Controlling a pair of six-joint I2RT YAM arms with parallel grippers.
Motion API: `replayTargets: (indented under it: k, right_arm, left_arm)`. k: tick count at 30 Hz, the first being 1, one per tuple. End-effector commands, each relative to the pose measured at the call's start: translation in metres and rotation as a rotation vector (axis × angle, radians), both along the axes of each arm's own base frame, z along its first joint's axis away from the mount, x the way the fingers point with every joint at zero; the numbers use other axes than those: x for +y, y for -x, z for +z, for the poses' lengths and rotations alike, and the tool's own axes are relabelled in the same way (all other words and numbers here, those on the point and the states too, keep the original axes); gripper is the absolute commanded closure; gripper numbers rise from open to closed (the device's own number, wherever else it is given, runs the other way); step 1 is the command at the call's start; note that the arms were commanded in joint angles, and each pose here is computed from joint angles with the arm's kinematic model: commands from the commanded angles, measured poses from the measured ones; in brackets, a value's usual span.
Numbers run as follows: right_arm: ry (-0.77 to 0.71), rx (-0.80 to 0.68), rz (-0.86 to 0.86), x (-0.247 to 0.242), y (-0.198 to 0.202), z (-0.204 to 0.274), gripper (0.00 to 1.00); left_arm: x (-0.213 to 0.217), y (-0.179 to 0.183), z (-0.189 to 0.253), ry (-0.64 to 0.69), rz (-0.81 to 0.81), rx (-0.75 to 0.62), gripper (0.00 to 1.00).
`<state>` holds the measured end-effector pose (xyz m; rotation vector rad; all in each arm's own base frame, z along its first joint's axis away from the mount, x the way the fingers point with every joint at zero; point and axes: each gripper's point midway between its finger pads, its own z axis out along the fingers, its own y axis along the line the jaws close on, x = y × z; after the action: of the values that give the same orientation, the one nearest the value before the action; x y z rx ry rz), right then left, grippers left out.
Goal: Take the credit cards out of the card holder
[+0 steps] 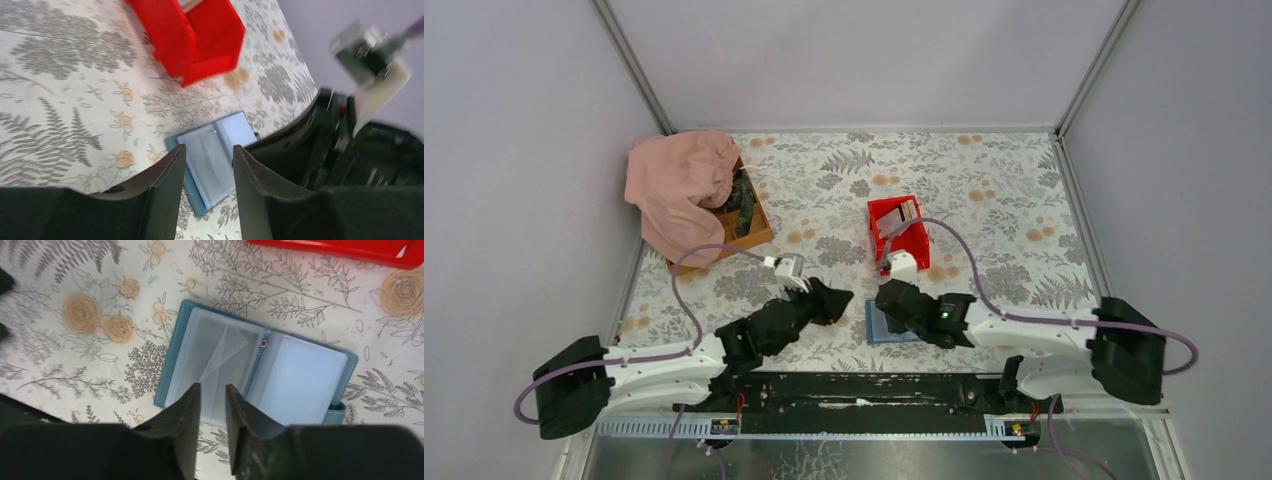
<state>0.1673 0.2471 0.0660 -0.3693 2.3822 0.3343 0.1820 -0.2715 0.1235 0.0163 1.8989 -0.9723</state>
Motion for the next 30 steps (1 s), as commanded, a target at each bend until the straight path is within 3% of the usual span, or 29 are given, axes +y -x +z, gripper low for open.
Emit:
replayTargets:
  k: [1, 6, 12, 18, 21, 27, 30]
  right_arm:
    - [0.069, -0.035, -0.033, 0.017, -0.003, -0.004, 0.73]
    - [0.104, -0.028, -0.024, 0.037, 0.002, -0.017, 0.75]
    - [0.165, -0.03, -0.034, 0.035, 0.002, -0.031, 0.61]
    - [0.239, -0.02, -0.032, 0.035, 0.009, -0.043, 0.59]
    - [0.264, -0.025, -0.05, 0.032, 0.01, -0.048, 0.68]
    - [0.245, -0.034, -0.074, 0.031, 0.011, -0.043, 0.97]
    - [0.227, -0.048, -0.081, 0.031, 0.01, -0.035, 1.0]
  left_arm:
    - [0.043, -0.011, -0.019, -0.013, 0.214, 0.051, 0.55]
    - [0.065, -0.011, -0.027, -0.05, 0.279, 0.062, 0.56]
    - [0.071, -0.007, -0.036, -0.056, 0.278, 0.073, 0.57]
    - [0.075, -0.002, -0.047, -0.045, 0.268, 0.09, 0.57]
    - [0.077, 0.0, -0.05, -0.043, 0.263, 0.092, 0.57]
    - [0.078, 0.002, -0.049, -0.046, 0.253, 0.087, 0.57]
    - [0.077, 0.002, -0.048, -0.041, 0.247, 0.087, 0.57]
